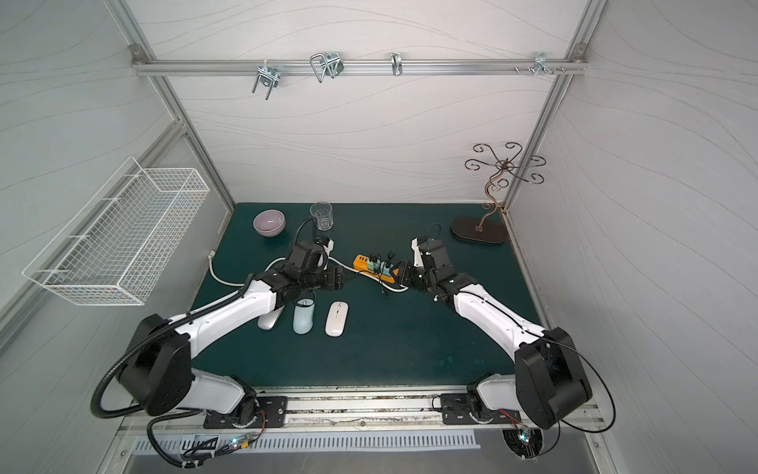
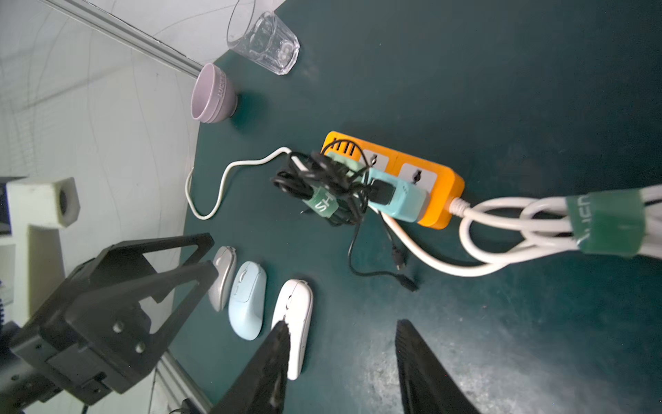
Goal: Unplug the wireless mouse
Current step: Remove the plug from the socket.
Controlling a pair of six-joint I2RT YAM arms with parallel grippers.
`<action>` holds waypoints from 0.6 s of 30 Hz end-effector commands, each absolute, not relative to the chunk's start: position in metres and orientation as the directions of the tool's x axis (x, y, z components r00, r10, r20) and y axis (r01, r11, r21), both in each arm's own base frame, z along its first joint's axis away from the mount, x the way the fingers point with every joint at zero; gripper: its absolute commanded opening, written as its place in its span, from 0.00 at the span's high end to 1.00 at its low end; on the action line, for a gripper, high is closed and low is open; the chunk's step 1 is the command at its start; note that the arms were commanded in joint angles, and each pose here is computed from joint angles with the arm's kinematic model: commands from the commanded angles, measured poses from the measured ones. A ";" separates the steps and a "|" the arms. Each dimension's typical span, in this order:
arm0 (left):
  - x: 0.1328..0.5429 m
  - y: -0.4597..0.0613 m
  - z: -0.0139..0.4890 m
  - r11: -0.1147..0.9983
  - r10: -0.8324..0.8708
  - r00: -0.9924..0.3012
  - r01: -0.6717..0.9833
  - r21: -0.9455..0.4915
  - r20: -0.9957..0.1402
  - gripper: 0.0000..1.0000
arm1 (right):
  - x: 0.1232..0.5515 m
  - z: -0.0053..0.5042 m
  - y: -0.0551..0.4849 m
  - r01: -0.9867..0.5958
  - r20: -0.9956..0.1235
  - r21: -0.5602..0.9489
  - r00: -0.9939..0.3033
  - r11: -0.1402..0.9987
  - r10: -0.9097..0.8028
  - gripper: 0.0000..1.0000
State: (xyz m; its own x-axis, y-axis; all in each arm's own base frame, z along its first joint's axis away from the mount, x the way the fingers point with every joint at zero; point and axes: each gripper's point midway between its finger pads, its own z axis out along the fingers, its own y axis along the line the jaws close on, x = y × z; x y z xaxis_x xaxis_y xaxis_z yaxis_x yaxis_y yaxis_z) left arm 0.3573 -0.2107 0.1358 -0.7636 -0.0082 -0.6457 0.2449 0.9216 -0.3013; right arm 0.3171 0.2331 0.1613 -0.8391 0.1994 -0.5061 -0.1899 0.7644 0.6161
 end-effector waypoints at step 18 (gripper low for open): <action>0.413 -0.250 0.136 0.836 -0.066 -0.768 0.306 -0.456 -0.637 0.31 | 0.336 0.128 0.237 -0.242 -0.496 0.533 -0.865 0.811 0.068 0.60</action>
State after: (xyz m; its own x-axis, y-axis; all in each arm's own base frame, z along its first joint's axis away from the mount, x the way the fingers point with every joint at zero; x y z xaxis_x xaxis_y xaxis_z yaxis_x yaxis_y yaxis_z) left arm 0.3987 -0.2412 0.1164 -0.8015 -0.0295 -0.5972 0.2817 0.8624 -0.4206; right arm 0.3311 0.2335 0.1249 -0.8695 0.1006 -0.4836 -0.2084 0.8130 0.5438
